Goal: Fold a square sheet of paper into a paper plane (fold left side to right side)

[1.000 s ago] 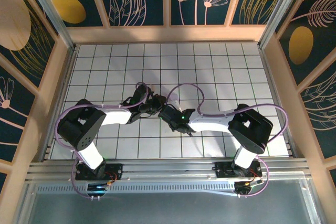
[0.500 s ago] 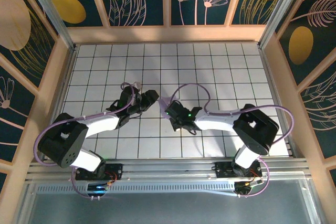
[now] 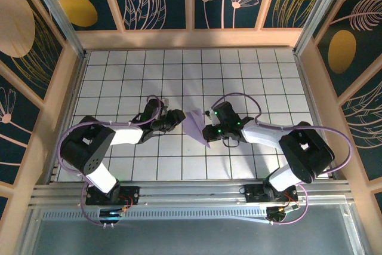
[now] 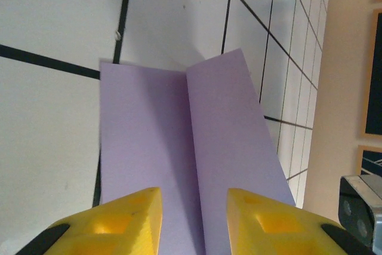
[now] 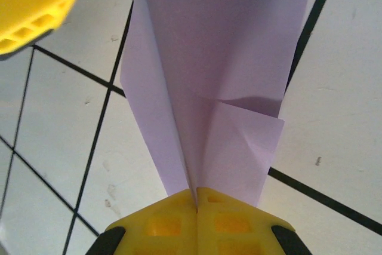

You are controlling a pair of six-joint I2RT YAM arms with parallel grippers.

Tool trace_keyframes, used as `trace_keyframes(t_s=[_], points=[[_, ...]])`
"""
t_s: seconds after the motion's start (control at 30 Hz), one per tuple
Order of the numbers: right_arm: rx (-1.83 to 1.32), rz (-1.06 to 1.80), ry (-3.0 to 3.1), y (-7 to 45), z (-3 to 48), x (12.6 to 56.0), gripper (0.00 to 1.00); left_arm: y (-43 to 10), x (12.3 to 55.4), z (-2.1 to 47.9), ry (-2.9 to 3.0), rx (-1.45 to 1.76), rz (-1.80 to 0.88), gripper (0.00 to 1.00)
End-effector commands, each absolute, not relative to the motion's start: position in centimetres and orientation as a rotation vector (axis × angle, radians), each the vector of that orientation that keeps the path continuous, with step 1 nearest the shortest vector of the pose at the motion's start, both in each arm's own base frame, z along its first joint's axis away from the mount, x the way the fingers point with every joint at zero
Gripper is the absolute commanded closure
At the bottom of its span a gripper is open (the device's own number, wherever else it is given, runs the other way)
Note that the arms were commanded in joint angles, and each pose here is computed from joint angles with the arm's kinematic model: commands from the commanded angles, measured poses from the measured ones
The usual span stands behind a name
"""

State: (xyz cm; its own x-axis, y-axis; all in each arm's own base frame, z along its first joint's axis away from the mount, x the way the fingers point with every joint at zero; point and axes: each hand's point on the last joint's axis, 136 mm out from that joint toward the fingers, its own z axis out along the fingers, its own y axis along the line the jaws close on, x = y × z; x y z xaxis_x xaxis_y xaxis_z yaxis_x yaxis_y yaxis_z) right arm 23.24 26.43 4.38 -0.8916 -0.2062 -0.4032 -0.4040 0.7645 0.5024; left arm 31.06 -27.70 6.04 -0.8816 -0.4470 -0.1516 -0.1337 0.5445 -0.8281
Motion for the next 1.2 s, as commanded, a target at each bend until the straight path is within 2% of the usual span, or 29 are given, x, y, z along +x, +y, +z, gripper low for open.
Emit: trace_keyframes(t_s=[0.0, 0.4, 1.17], points=[[-0.511, 0.989, 2.608, 27.2, 4.9, 22.7, 1.0, -29.5, 31.4, 7.0, 2.425, -0.4, -1.329, 0.67], [-0.506, 0.987, 2.635, 26.9, 3.9, 22.8, 1.0, -32.2, 31.1, 5.8, 2.49, -0.339, -1.328, 0.63], [-0.506, 0.988, 2.662, 26.9, 3.2, 22.8, 1.0, -31.6, 30.6, 2.1, 2.656, -0.336, -1.118, 0.55]])
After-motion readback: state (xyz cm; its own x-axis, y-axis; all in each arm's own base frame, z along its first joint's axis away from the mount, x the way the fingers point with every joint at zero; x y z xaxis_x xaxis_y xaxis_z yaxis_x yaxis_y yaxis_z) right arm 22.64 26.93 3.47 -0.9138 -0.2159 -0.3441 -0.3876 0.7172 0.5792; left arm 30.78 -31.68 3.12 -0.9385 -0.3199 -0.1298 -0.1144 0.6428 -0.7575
